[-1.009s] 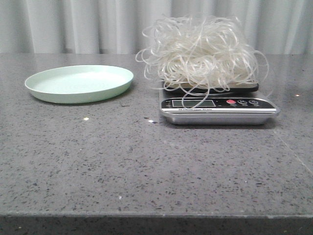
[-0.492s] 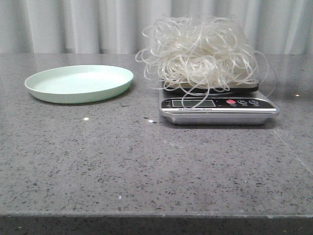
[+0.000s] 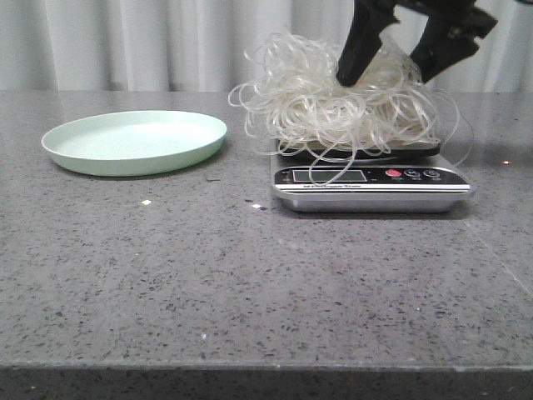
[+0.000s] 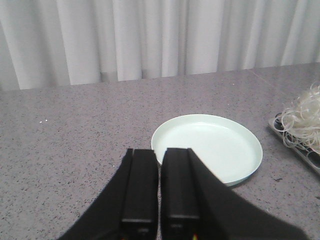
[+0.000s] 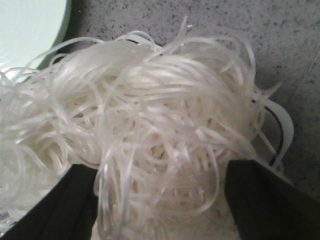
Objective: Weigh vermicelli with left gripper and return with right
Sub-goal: 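Grasp the vermicelli on the scale with the right gripper and lift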
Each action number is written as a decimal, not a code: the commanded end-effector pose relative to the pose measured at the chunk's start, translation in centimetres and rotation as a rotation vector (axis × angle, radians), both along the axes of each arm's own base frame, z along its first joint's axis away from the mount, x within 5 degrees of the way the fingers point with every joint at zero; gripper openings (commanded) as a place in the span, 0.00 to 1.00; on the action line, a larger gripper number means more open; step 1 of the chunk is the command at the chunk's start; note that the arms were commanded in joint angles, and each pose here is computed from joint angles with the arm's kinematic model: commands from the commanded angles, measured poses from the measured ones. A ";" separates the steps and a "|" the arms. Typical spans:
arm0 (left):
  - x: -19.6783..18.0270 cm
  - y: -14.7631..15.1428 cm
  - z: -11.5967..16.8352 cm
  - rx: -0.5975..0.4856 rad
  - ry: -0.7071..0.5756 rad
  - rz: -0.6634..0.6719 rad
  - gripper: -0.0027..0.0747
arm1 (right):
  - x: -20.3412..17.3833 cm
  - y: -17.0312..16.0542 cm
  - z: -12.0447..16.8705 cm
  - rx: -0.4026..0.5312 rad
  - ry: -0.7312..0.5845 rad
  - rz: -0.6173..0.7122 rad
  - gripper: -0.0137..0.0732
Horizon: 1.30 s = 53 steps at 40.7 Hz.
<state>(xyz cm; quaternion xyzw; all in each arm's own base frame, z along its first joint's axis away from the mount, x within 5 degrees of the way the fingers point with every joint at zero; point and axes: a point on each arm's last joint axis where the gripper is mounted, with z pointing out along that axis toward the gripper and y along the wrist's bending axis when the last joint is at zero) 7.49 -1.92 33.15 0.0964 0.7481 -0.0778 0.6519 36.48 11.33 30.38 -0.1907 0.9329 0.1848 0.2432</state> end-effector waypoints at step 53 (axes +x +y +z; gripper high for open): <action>0.1 0.1 1.6 -0.034 -0.096 0.008 0.21 | -4.0 -0.8 9.9 0.114 -0.324 -0.025 0.34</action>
